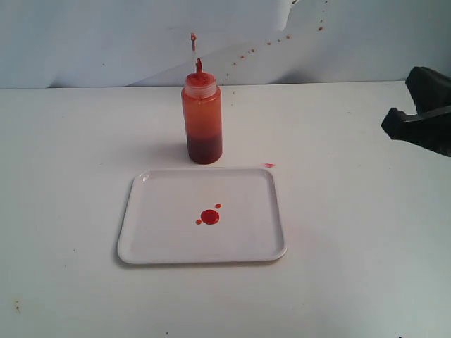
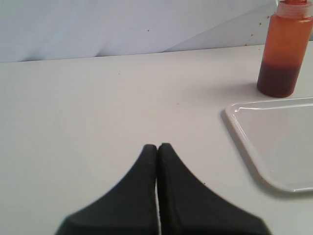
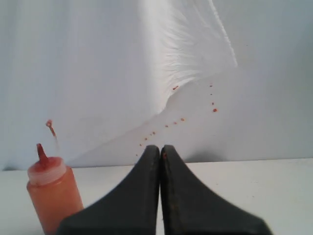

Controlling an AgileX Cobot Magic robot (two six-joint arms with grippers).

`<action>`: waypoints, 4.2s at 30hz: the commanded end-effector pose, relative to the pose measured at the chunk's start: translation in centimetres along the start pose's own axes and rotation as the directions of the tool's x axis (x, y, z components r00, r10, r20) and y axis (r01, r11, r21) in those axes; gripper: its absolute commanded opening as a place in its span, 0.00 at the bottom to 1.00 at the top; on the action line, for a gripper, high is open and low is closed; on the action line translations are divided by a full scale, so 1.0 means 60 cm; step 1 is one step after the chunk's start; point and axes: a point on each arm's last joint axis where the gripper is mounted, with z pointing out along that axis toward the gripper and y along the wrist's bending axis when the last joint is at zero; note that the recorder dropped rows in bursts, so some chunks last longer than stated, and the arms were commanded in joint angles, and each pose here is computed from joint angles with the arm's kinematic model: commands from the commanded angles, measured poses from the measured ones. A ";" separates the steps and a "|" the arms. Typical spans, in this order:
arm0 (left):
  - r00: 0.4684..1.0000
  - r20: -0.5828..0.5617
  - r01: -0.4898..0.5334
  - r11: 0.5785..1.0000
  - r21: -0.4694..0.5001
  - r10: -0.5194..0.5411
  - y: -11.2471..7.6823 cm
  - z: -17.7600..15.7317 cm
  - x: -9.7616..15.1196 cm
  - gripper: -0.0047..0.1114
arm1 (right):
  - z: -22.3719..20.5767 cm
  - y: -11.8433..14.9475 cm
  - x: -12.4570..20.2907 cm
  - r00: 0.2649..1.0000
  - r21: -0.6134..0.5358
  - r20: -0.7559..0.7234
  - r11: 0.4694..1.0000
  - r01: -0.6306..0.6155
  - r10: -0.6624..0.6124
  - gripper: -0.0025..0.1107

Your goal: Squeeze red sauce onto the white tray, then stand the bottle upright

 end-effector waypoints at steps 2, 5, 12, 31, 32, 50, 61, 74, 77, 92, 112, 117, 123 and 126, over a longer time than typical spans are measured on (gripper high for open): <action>1.000 0.005 0.002 1.000 0.005 -0.002 -0.001 0.001 0.002 0.04 | -0.023 0.000 -0.012 0.985 -0.008 -0.051 0.987 0.162 -0.163 0.02; 1.000 0.005 0.000 1.000 0.005 0.000 -0.001 0.001 0.002 0.04 | -0.038 -0.005 -0.022 0.976 -0.007 -0.069 0.978 0.209 -0.209 0.02; 1.000 0.005 0.000 1.000 0.005 0.000 -0.001 0.001 0.002 0.04 | -0.074 -0.027 -0.029 0.965 0.031 -0.190 0.981 0.191 -0.182 0.02; 1.000 0.005 0.001 1.000 0.005 -0.001 -0.001 0.001 0.002 0.04 | -0.171 -0.059 0.046 0.987 0.153 -0.101 0.978 0.138 -0.124 0.02; 1.000 0.005 0.001 1.000 0.005 -0.001 -0.001 0.001 0.002 0.04 | -0.177 -0.060 0.053 0.986 0.153 -0.103 0.977 0.145 -0.130 0.02; 1.000 0.005 -0.001 1.000 0.005 0.001 -0.001 0.001 0.002 0.04 | -0.260 -0.052 0.012 0.885 0.229 0.272 0.919 0.322 -0.378 0.02; 1.000 0.005 0.001 1.000 0.005 -0.001 -0.001 0.001 0.002 0.04 | -0.263 -0.037 0.031 0.878 0.116 0.195 0.899 0.422 -0.438 0.02; 1.000 0.005 -0.001 1.000 0.005 0.001 -0.001 0.001 0.002 0.04 | -0.265 -0.044 0.079 0.963 0.046 -0.088 0.964 0.260 -0.255 0.02; 1.000 0.005 -0.001 1.000 0.005 0.001 -0.001 0.001 0.002 0.04 | -0.266 -0.046 0.086 0.962 0.046 -0.133 0.968 0.245 -0.237 0.02; 1.000 0.005 0.002 1.000 0.005 -0.002 -0.001 0.001 0.002 0.04 | -0.270 -0.052 0.106 0.954 0.077 -0.265 0.984 0.162 -0.136 0.02; 1.000 0.005 0.003 1.000 0.005 -0.003 -0.001 0.001 0.002 0.04 | -0.271 -0.053 0.107 0.957 0.091 -0.273 0.988 0.127 -0.098 0.02; 1.000 0.005 0.000 1.000 0.005 0.000 -0.001 0.001 0.002 0.04 | -0.271 -0.057 0.107 0.958 0.133 -0.274 0.983 0.127 -0.087 0.02; 1.000 0.005 0.000 1.000 0.005 0.000 -0.001 0.001 0.002 0.04 | -0.273 -0.064 0.106 0.961 0.219 -0.270 0.968 0.124 -0.062 0.02; 1.000 0.005 0.003 1.000 0.005 -0.003 -0.001 0.001 0.002 0.04 | -0.273 -0.064 0.106 0.963 0.228 -0.267 0.968 0.109 -0.046 0.02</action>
